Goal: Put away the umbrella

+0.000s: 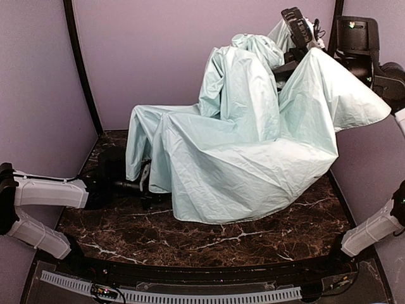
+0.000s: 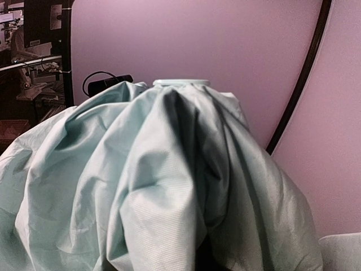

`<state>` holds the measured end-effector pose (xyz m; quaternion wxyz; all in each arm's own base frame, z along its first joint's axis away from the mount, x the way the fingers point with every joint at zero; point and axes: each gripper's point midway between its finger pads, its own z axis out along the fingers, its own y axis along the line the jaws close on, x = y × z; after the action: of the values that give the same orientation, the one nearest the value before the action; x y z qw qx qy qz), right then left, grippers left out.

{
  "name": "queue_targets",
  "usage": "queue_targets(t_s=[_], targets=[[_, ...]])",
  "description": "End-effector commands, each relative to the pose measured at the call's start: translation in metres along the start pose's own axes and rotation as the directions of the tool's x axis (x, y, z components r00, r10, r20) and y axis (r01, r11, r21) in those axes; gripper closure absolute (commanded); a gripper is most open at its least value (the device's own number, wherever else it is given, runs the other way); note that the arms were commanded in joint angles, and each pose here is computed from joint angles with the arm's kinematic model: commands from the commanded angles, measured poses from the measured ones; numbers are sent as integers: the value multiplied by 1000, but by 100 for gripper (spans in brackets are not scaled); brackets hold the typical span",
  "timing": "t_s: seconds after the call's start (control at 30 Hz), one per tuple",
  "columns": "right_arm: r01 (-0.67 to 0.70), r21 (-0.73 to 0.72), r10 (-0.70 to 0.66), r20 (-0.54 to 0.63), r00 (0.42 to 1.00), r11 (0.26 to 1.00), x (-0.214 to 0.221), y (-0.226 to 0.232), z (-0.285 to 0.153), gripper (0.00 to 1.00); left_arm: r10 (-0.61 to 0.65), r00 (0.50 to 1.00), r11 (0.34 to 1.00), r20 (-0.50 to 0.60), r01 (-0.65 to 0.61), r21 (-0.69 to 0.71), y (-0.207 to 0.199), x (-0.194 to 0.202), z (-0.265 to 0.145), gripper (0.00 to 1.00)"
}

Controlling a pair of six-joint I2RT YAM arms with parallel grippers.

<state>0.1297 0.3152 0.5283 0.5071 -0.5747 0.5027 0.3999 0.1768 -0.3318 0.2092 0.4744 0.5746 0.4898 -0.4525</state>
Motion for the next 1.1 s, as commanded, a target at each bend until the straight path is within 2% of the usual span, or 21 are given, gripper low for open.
queue_targets(t_s=[0.0,0.13,0.2,0.33,0.53,0.7,0.77,0.87,1.07], targets=[[21,-21,-20,52,998,1000,-12,2,-2,92,100,990,986,-104,-112,-125,17,17,-12,100],[-87,-193,91,15,996,977,6,27,6,92,86,988,932,-128,-125,-340,89,27,-51,100],[-168,-262,164,-40,986,950,25,38,14,92,126,975,899,-181,-189,-396,117,34,-60,100],[-293,-308,257,-152,954,905,66,49,39,92,187,949,887,-255,-274,-371,148,34,-51,100],[-324,-341,239,-269,933,882,98,60,72,96,285,919,856,-272,-371,-359,174,32,-40,100],[-374,-222,219,-511,831,901,175,51,102,96,355,905,859,-234,-415,-300,180,14,-22,100],[-340,-162,186,-589,787,926,201,42,117,97,375,891,865,-257,-436,-249,176,22,-6,100],[-210,-119,93,-616,782,970,205,30,133,97,404,860,860,-311,-473,-190,165,42,17,100],[31,-180,-134,-590,796,983,190,37,151,97,350,888,885,-296,-418,-207,161,55,26,100]])
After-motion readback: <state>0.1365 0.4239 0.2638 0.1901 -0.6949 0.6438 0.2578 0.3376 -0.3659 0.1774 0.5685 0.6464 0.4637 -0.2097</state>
